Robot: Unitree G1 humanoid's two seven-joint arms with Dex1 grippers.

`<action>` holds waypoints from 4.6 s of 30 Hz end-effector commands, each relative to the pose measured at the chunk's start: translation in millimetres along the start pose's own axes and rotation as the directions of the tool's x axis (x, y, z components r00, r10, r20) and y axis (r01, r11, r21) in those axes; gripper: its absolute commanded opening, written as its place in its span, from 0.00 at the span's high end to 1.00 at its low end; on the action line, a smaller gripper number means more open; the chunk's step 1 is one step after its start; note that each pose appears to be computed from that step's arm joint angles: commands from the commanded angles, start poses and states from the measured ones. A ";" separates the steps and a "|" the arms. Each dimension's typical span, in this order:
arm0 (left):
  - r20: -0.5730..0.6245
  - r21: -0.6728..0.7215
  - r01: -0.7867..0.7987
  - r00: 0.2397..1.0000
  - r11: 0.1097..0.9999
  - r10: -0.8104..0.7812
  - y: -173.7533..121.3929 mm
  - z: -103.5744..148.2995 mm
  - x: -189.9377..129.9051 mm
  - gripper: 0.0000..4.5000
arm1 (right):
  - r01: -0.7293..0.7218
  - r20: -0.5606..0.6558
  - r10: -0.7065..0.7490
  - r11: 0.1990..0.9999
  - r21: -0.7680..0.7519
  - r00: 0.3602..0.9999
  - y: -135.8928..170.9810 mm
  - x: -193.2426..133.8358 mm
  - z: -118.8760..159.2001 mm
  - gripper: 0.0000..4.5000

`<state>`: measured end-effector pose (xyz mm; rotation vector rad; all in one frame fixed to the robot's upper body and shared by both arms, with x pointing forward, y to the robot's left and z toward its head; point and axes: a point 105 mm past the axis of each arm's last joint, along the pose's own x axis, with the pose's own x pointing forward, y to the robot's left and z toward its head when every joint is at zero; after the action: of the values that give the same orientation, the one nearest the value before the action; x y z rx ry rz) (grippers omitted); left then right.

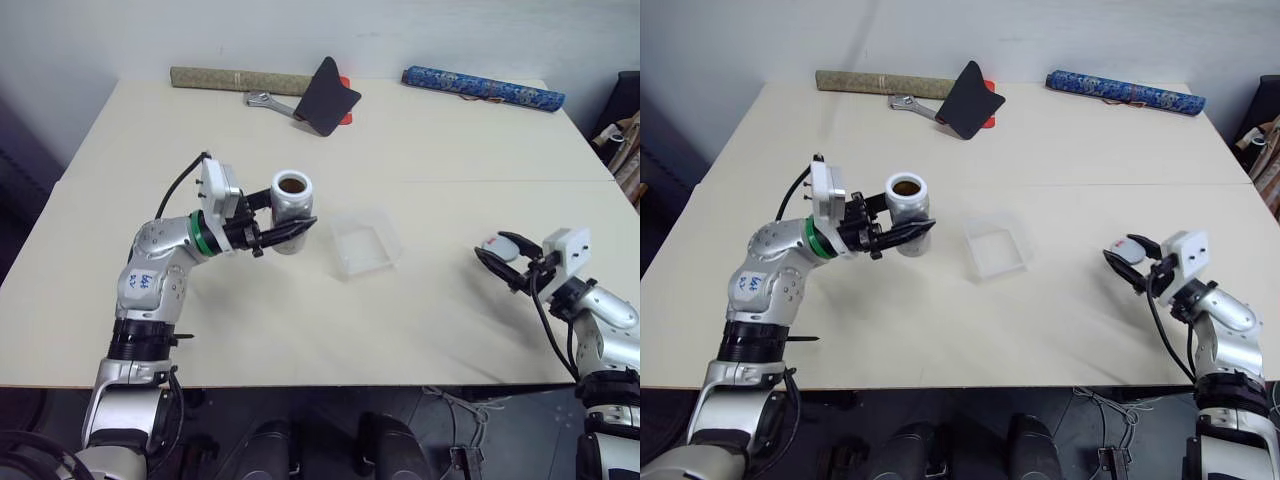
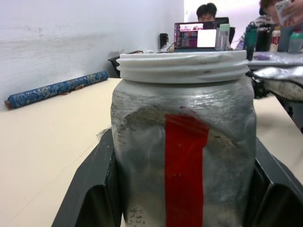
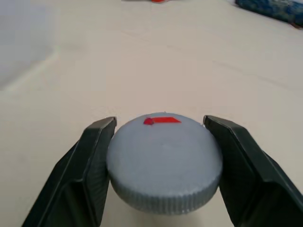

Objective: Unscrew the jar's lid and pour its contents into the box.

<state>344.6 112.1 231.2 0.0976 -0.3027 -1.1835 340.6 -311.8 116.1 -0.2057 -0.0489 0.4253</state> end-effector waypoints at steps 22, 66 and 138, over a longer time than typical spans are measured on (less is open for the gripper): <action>-0.159 0.560 -0.001 0.981 0.829 0.109 53.6 32.1 49.7 0.47 | -0.472 0.089 0.481 0.875 -0.110 0.872 116.0 -22.6 110.9 0.00; -0.056 0.627 -0.094 0.985 -0.773 -0.165 3.2 -9.3 134.2 0.47 | -0.304 0.096 0.299 0.952 0.037 0.949 119.8 -36.2 83.0 0.00; -0.339 0.277 -0.718 0.549 0.639 0.764 -31.9 -72.5 -262.0 0.01 | -0.440 0.165 0.460 0.886 -0.142 0.873 90.4 -79.5 39.4 0.00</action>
<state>251.3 335.1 88.7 0.2442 0.0515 -0.2271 232.1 -246.0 122.3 -0.2262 -0.1804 0.9313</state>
